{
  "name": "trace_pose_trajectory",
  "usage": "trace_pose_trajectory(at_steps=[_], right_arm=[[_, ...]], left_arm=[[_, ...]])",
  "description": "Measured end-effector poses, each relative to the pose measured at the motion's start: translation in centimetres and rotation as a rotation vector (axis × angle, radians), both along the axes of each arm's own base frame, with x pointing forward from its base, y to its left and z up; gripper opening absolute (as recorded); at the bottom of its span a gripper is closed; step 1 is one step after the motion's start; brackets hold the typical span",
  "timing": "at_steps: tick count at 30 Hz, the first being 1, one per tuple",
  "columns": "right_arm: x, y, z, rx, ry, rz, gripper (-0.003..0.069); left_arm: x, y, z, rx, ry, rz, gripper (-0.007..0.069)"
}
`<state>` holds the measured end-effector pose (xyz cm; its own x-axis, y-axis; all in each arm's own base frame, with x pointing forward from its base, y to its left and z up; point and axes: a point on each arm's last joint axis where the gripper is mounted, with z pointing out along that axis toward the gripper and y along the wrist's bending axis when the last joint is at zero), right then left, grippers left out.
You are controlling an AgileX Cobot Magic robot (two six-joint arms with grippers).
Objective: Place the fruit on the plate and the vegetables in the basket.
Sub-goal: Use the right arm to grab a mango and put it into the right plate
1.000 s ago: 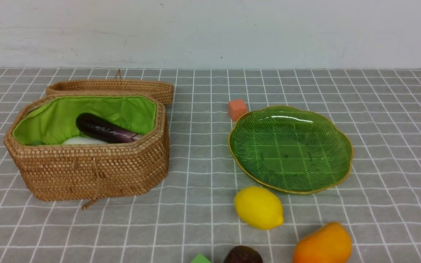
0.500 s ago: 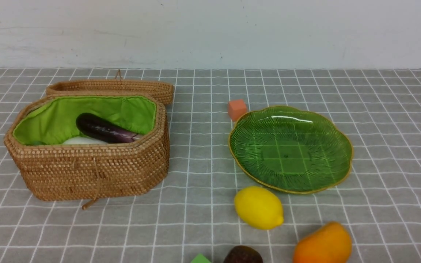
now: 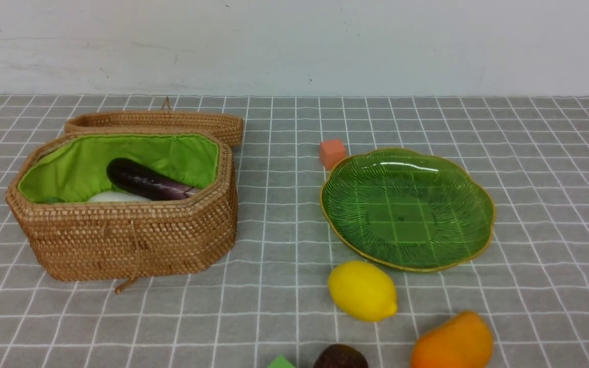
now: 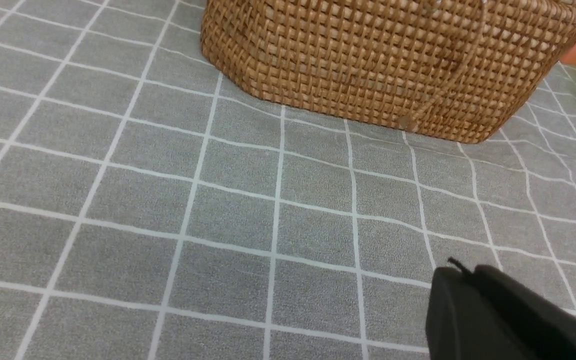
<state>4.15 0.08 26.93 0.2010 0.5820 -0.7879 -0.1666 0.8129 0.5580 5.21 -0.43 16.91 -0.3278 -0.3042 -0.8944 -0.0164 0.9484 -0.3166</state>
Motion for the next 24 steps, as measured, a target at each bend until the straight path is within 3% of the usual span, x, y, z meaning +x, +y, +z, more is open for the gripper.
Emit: trace_pose_trajectory(at_steps=[4, 9, 13, 19, 24], right_arm=[[-0.3, 0.9, 5.8, -0.102, 0.046, 0.081, 0.0241], [2.3, 2.0, 10.2, -0.382, 0.330, 0.193, 0.0241], [4.9, 2.2, 9.8, -0.488, 0.502, 0.241, 0.0241], [7.0, 4.3, 6.7, -0.526, 0.729, 0.517, 0.0253], [10.0, 5.4, 4.2, -0.431, 0.956, 0.598, 0.0337]], left_arm=[[0.0, 0.0, 0.0, 0.000, 0.000, 0.000, 0.0029], [0.0, 0.0, 0.0, 0.000, 0.000, 0.000, 0.0031], [0.0, 0.0, 0.0, 0.000, 0.000, 0.000, 0.0032], [0.0, 0.0, 0.0, 0.001, 0.000, 0.000, 0.0032], [0.0, 0.0, 0.0, 0.002, 0.000, 0.000, 0.0032]])
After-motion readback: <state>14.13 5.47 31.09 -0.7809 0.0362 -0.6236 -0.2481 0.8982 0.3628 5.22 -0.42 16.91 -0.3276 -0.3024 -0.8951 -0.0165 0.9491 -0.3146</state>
